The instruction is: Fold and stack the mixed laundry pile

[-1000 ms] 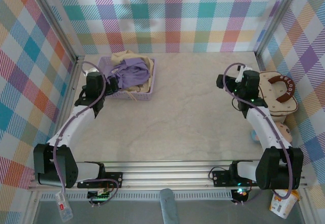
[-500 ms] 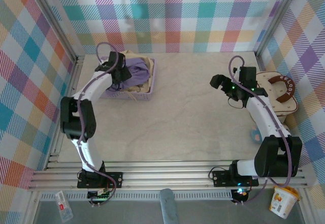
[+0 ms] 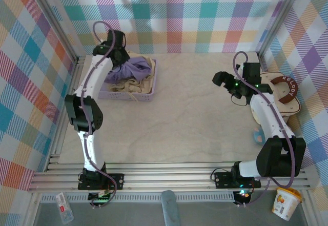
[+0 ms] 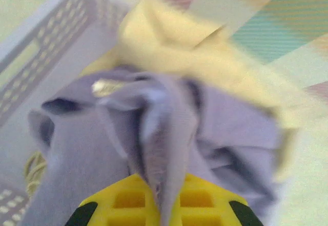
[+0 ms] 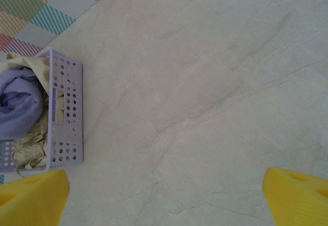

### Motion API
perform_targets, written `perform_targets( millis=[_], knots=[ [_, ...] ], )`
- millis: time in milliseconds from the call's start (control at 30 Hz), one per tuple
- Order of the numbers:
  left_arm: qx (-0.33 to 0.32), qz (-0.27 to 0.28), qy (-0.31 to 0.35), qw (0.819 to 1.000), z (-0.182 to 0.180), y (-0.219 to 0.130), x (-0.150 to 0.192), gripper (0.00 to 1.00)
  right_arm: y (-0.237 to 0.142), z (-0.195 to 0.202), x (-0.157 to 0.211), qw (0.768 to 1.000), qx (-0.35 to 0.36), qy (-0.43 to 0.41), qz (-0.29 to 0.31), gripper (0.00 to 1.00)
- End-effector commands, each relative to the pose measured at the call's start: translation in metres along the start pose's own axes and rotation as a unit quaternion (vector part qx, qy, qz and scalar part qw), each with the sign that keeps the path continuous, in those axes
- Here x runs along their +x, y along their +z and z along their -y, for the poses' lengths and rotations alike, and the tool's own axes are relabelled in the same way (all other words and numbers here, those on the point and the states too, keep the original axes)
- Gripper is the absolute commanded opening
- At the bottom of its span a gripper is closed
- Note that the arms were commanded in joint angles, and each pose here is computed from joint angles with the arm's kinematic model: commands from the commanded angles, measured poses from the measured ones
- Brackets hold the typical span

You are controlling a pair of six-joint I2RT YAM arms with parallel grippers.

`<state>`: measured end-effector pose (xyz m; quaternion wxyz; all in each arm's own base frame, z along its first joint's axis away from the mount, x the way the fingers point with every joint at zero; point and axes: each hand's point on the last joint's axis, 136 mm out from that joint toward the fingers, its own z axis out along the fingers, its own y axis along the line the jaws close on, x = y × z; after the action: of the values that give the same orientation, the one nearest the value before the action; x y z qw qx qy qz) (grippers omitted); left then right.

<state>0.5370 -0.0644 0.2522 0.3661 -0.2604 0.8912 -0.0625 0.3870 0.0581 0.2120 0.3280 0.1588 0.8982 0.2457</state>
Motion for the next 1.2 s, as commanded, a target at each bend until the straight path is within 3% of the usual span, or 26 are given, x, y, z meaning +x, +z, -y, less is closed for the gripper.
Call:
perform_targets(
  millis=[0, 100, 200, 333, 467, 567, 633, 667, 767, 800, 867, 1000, 1167],
  knots=[
    [0.142, 0.045, -0.005, 0.989, 0.052, -0.107, -0.041, 0.00, -0.003, 0.002, -0.005, 1.000, 0.018, -0.011, 0.002, 0.97],
    [0.259, 0.064, -0.011, 0.964, 0.103, -0.171, -0.049, 0.00, -0.006, 0.009, -0.012, 0.999, 0.045, -0.016, 0.012, 0.98],
    [0.376, 0.061, -0.018, 0.925, 0.152, -0.235, -0.044, 0.00, -0.009, 0.017, -0.017, 0.997, 0.073, -0.016, 0.016, 0.98],
    [0.487, 0.048, 0.011, 0.872, 0.209, -0.306, -0.013, 0.00, -0.014, 0.034, -0.022, 0.994, 0.111, -0.001, 0.022, 0.98],
    [0.551, -0.013, 0.030, 0.834, 0.257, -0.333, 0.042, 0.00, -0.023, 0.054, -0.025, 0.990, 0.137, 0.035, 0.029, 0.98],
    [0.563, -0.067, 0.050, 0.822, 0.290, -0.321, 0.093, 0.00, -0.030, 0.067, -0.025, 0.987, 0.144, 0.061, 0.034, 0.97],
    [0.551, -0.105, 0.064, 0.826, 0.306, -0.296, 0.128, 0.00, -0.034, 0.072, -0.025, 0.986, 0.149, 0.071, 0.036, 0.97],
    [0.528, -0.125, 0.070, 0.837, 0.311, -0.272, 0.147, 0.12, -0.036, 0.075, -0.024, 0.985, 0.153, 0.074, 0.036, 0.97],
    [0.430, -0.146, 0.103, 0.885, 0.301, -0.193, 0.188, 0.86, -0.041, 0.081, -0.018, 0.982, 0.168, 0.080, 0.034, 0.98],
    [0.397, -0.144, 0.117, 0.899, 0.294, -0.171, 0.196, 1.00, -0.041, 0.083, -0.016, 0.981, 0.172, 0.083, 0.032, 0.98],
    [0.336, -0.145, 0.144, 0.919, 0.278, -0.133, 0.212, 1.00, -0.043, 0.086, -0.010, 0.979, 0.180, 0.087, 0.026, 0.98],
    [0.297, -0.171, 0.172, 0.924, 0.264, -0.103, 0.237, 1.00, -0.043, 0.085, 0.003, 0.980, 0.177, 0.085, 0.005, 0.92],
    [0.232, -0.177, 0.169, 0.941, 0.231, -0.044, 0.256, 1.00, -0.014, 0.045, 0.046, 0.988, 0.128, 0.041, -0.073, 0.88]
  ],
)
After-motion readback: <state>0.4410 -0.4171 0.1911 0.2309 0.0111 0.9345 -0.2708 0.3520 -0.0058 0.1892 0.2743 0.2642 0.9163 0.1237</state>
